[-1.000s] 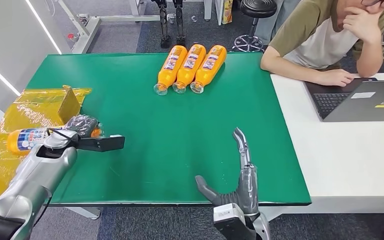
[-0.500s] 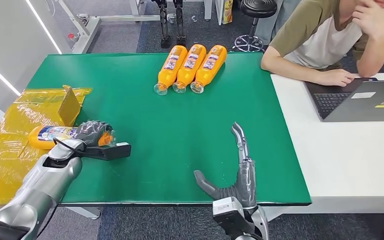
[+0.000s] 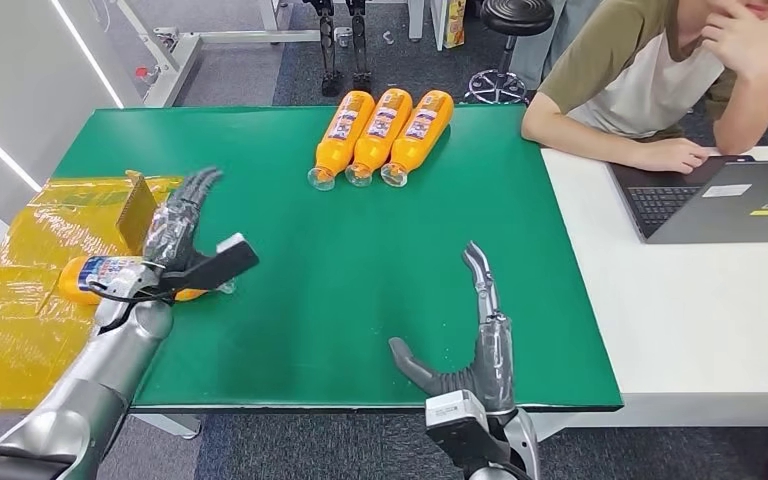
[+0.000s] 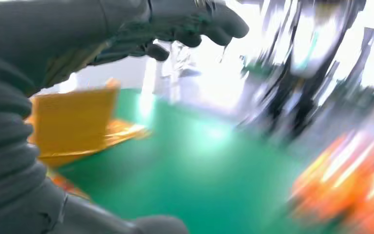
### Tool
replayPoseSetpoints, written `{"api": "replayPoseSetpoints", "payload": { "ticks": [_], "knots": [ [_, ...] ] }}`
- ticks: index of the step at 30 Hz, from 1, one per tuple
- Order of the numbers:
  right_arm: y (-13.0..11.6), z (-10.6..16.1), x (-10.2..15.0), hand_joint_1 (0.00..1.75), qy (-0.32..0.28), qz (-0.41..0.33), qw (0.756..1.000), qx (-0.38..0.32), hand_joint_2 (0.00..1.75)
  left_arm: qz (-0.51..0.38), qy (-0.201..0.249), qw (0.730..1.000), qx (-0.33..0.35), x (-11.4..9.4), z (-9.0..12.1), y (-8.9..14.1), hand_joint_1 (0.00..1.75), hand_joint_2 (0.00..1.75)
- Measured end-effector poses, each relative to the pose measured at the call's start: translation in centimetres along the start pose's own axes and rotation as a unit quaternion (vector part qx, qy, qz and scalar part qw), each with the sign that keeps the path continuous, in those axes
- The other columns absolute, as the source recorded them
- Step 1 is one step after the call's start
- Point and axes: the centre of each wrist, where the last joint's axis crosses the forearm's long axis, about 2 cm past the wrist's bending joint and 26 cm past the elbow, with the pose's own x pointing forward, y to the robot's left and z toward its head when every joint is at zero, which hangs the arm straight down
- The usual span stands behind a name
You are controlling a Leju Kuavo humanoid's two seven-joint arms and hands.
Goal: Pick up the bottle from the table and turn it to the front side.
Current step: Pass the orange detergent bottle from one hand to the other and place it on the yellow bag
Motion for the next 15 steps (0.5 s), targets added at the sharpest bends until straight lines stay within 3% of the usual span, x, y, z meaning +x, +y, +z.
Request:
{"api": "replayPoseSetpoints", "payload": {
  "ticks": [3, 8, 11, 15],
  "knots": [
    [-0.1, 0.0, -0.1, 0.0, 0.0, -0.001, 1.0, -0.003, 1.75, 0.154, -0.061, 0.976, 0.144, 2.8, -1.5, 1.2, 0.0, 1.75],
    [-0.1, -0.1, -0.1, 0.0, 0.001, -0.013, 1.0, -0.018, 1.75, 0.405, -0.144, 0.838, 0.335, 10.3, -2.5, 3.1, 0.0, 1.75],
    [-0.1, -0.1, -0.2, 0.0, 0.0, -0.015, 1.0, -0.023, 1.75, 0.481, -0.182, 0.77, 0.378, 15.1, -1.5, 3.2, 0.0, 1.75],
    [-0.1, -0.1, -0.1, 0.0, 0.0, -0.016, 1.0, -0.026, 1.75, 0.528, -0.202, 0.733, 0.378, 19.4, 0.3, 2.0, 0.0, 1.75]
  ]
}}
